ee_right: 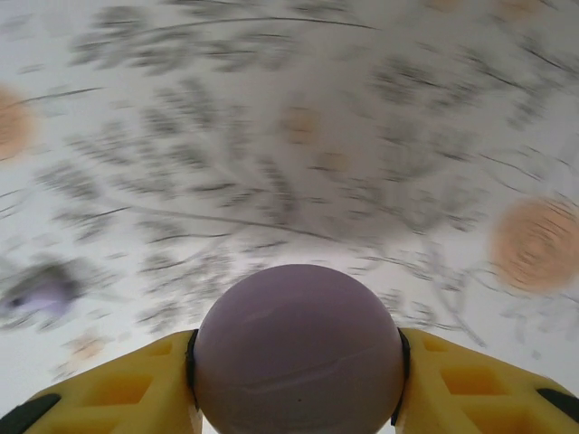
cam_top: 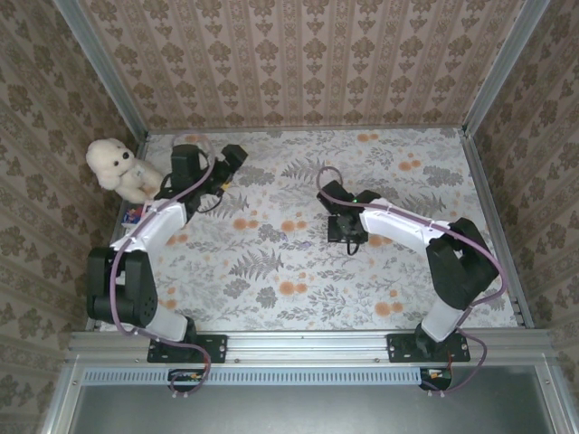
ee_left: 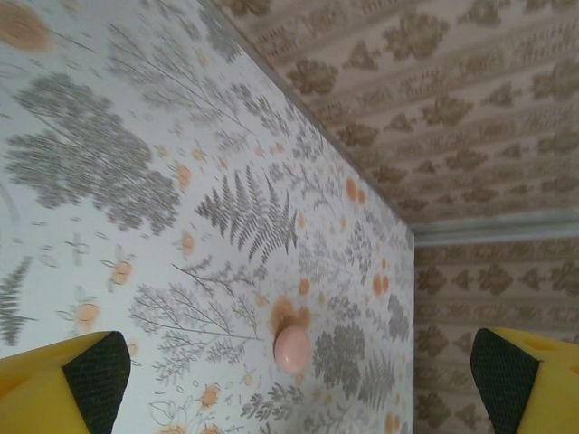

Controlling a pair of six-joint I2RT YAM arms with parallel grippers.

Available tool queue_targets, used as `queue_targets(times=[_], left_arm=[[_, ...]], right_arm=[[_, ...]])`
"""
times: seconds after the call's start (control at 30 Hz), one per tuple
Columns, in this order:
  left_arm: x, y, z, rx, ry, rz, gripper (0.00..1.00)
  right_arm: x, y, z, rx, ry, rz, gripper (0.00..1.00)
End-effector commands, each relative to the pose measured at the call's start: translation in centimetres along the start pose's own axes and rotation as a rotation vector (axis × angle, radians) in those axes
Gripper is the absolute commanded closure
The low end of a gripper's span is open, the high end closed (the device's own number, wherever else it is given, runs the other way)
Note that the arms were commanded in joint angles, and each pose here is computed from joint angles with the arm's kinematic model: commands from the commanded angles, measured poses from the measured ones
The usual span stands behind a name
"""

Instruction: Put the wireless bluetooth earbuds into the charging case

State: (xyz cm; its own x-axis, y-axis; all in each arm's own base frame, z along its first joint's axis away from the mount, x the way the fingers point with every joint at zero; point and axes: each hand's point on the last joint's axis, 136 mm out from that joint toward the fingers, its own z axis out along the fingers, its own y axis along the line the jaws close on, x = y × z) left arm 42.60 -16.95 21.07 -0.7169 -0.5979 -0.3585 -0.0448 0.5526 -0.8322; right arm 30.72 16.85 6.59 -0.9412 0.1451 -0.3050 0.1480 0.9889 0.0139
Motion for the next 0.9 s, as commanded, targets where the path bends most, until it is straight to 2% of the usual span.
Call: queue_targets(times=[0.0,0.3,0.4,0.47,0.63,0.73,0.87], left_arm=[[1.7,-0.6,1.6,-0.054,0.042,0.086,0.00],[6.6,-3.5,5.6,-0.050,0.153,0.198,0.00],[6.6,-3.5,6.2,-0.050,0.157,0.199,0.00],[8.2,-4.2,6.7,-0.036,0.186,0.215,0.00],[8.3,-4.4,6.9,-0.029,0.190,0.216,0.00],[8.2,-4.5,6.8,-0.026,0.187,0.219,0.00],[8.2,-4.6,6.7,-0.022,0.189,0.224,0.00]], right_arm=[[-0.4,-1.7,-0.9,0.015,-0.048,0.206,0.55],[1.0,-3.5,1.2,0.083,0.003,0.348,0.55],[1.6,-3.5,2.1,0.076,0.029,0.393,0.55],[2.0,-3.3,2.6,0.069,0.048,0.411,0.54],[2.7,-3.0,3.5,0.070,0.090,0.421,0.53],[3.1,-3.1,3.9,0.076,0.107,0.414,0.50],[3.4,-2.8,4.2,0.065,0.127,0.368,0.40]])
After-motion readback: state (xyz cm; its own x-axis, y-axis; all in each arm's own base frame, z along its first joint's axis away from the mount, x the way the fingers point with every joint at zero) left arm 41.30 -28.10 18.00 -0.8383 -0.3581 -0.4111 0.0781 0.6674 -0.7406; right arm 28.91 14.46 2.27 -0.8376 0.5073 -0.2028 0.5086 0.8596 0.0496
